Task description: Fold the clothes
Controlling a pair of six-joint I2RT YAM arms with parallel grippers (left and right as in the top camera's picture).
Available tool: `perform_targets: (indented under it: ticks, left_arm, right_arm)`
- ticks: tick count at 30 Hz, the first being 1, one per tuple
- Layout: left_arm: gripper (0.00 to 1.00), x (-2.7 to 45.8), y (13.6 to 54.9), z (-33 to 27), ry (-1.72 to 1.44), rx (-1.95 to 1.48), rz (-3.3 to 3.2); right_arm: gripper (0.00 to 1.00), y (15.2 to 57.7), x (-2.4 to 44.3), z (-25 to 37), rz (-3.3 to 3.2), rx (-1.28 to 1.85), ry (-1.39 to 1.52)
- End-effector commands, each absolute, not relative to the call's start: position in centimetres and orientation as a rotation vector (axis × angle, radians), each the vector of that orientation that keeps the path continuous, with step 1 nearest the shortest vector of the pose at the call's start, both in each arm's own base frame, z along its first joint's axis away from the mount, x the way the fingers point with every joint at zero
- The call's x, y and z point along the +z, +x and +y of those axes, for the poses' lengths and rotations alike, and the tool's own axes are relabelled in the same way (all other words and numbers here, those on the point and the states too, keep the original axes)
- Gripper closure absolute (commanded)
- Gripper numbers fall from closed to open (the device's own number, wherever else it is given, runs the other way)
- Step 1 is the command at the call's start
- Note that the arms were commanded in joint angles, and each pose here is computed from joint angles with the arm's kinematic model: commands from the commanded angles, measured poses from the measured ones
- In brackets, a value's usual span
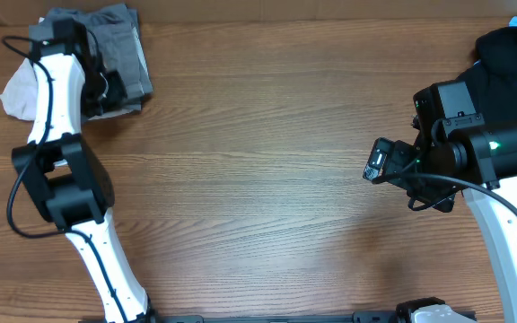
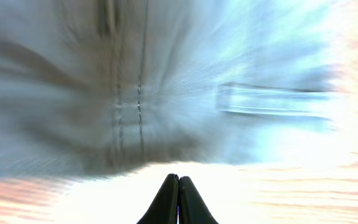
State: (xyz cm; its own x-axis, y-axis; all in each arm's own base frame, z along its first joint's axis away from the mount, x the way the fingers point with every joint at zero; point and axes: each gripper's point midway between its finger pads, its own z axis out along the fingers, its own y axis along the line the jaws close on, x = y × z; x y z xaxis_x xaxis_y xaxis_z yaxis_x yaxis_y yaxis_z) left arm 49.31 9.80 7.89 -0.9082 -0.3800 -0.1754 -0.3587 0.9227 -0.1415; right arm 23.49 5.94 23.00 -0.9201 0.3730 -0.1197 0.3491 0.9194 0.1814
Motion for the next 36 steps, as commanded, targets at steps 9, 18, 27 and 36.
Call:
perform_targets:
  ticks: [9,18,27,36]
  left_arm:
    - [0.96,18.7,52.2,10.8,-0.505,-0.126,2.575]
    - [0.96,6.2,51.3,10.6,-0.581,-0.153,2.852]
    - [0.96,3.5,50.2,10.2,-0.618,-0.180,2.934]
    - [0.96,12.4,51.9,11.6,-0.579,-0.123,2.728]
  right_arm:
    - [0.00,24.0,23.6,5.7,2.897,0.234,0.544]
    - [0.00,23.9,23.6,5.7,2.898,0.234,0.544]
    - [0.00,23.9,23.6,5.7,2.897,0.233,0.544]
    - [0.00,24.0,23.6,5.7,2.895,0.234,0.544]
